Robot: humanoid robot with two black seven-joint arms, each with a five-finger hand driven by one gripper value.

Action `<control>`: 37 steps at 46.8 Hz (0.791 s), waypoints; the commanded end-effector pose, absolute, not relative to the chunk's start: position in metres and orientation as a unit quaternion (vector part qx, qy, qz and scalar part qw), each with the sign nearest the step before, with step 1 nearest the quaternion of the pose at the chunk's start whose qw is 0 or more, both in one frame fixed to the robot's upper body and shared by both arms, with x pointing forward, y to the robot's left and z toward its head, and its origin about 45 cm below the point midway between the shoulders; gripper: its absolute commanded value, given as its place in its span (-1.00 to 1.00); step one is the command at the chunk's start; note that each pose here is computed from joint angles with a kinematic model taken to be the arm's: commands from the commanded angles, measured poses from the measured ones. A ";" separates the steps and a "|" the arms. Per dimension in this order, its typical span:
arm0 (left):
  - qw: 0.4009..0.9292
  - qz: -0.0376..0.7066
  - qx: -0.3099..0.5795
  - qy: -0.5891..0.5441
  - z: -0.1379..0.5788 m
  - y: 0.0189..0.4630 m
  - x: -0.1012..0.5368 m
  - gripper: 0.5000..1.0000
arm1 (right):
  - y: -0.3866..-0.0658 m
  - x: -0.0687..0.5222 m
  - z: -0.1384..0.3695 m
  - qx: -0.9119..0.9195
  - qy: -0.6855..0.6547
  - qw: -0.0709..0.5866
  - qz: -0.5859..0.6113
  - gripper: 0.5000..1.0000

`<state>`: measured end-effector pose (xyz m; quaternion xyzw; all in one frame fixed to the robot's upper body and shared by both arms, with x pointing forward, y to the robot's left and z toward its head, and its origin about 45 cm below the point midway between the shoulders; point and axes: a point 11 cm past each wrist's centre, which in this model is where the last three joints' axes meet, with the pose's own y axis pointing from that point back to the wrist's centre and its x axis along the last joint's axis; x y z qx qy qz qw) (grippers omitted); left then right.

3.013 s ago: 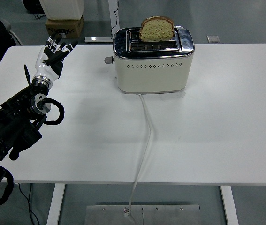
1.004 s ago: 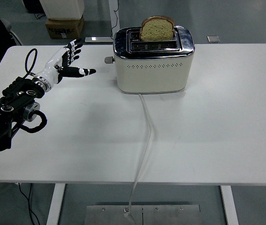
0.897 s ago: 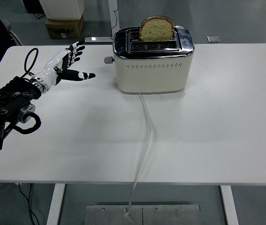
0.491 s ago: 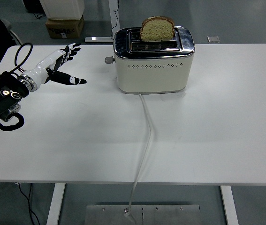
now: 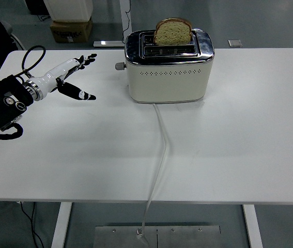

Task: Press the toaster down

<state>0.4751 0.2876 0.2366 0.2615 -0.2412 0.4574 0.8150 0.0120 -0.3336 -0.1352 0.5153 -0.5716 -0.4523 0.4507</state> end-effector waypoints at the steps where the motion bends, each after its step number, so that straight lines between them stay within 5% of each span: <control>1: 0.815 0.452 0.266 -0.245 0.237 0.286 0.475 1.00 | -0.334 0.012 -0.135 0.515 -0.572 0.451 -0.452 1.00; 37: 0.817 0.410 0.299 -0.274 0.240 0.271 0.479 1.00 | -0.334 0.012 -0.135 0.515 -0.571 0.451 -0.453 1.00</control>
